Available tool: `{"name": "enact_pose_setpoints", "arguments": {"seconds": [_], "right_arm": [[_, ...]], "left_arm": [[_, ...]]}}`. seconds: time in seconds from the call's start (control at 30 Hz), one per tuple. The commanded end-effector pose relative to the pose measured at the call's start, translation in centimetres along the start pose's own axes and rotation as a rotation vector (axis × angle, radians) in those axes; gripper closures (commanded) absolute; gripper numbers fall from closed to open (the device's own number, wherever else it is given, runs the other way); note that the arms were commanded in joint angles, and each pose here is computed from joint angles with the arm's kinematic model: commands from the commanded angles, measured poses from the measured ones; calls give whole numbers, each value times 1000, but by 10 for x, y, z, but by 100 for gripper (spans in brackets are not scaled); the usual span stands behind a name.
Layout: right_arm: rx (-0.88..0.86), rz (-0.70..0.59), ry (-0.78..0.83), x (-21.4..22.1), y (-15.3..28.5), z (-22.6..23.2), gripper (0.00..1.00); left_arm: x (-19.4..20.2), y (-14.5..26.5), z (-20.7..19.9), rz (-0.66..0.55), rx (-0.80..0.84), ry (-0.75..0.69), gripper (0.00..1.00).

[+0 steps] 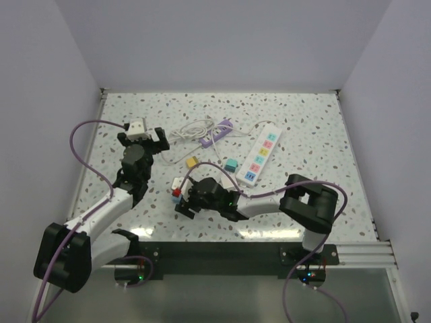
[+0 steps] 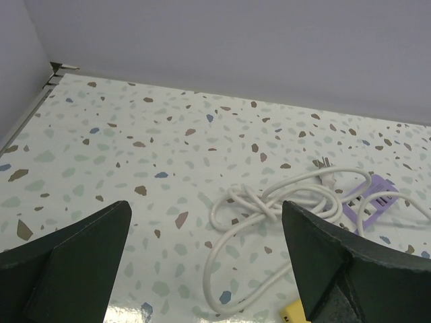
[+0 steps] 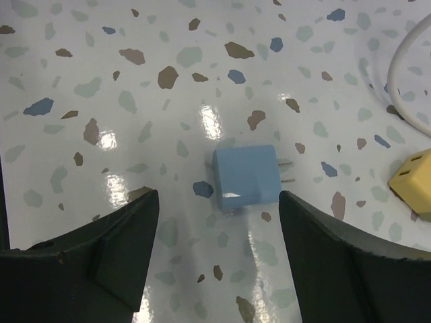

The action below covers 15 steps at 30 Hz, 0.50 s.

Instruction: Insert the plug

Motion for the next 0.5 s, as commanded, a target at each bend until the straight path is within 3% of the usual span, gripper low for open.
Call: {"name": "enact_pose_setpoints", "arguments": {"seconds": [0.0,0.47], "right_arm": [[5,-57,38,-16,-14,-2,26],[23,-3,73,-1,-37,-4,29]], "left_arm": [[-18,-2,-6,-52,23,10,0],[-19,-1,-6,-59,37,13,0]]}}
Point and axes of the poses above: each gripper's point midway between its finger pads, its own y axis back along the fingers, its own z axis along the line the jaws close on, x = y × z, the point moved 10 cm from there along y, back along the fingers, and after that the axes turned 1 degree about y, right-handed, at the moved point
